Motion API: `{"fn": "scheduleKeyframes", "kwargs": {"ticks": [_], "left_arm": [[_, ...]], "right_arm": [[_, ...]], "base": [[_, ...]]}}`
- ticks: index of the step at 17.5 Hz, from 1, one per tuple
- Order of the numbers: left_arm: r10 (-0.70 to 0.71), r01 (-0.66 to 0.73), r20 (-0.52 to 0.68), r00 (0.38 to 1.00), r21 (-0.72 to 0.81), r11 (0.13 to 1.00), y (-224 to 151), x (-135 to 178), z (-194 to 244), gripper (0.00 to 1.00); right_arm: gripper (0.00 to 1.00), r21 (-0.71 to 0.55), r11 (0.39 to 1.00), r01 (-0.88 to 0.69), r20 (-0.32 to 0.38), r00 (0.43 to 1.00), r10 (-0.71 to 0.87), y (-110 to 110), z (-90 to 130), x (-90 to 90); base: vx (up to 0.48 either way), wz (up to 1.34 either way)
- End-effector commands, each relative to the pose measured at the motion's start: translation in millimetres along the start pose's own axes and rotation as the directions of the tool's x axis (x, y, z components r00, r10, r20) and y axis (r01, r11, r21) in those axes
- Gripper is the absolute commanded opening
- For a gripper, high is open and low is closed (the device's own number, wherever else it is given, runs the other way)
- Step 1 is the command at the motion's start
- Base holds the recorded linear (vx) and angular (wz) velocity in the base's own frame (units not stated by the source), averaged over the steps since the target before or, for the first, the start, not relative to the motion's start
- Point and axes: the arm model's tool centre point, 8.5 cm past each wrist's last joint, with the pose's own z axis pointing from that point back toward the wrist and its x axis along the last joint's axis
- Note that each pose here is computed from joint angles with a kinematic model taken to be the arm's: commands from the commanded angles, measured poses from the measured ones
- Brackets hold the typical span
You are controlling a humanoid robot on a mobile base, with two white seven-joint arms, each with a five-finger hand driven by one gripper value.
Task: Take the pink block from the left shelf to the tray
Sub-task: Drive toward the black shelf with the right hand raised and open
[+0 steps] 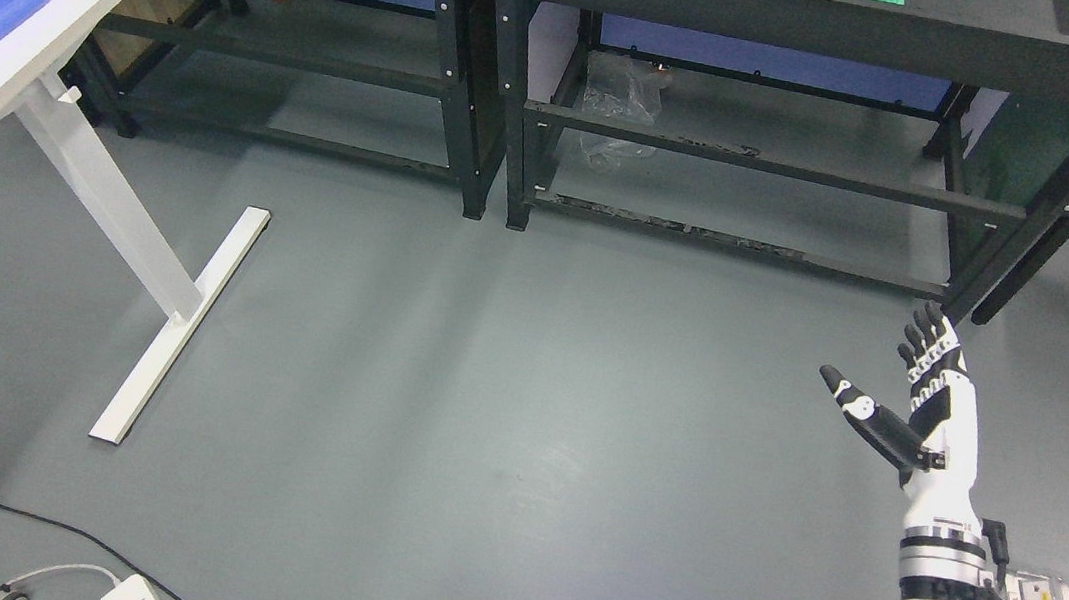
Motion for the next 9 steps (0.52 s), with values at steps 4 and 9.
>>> {"fn": "scheduleKeyframes", "kwargs": {"ticks": [4,9], "left_arm": [[-0.004,0.004,-0.011,1.0,0.018,1.0,11.6,-5.4,1.6,1.0],[-0.004,0.004,-0.011,1.0,0.018,1.0,11.6,-5.4,1.6,1.0]], "right_arm": [[1.0,0.001,0.999,-0.043,0.001,0.999,0.043,-7.8,-0.6,0.6],[1.0,0.016,0.999,-0.042,0.006,0.999,0.042,-4.7,-0.5,0.7]], "base": [[0.001,0.0],[0.0,0.0]]}}
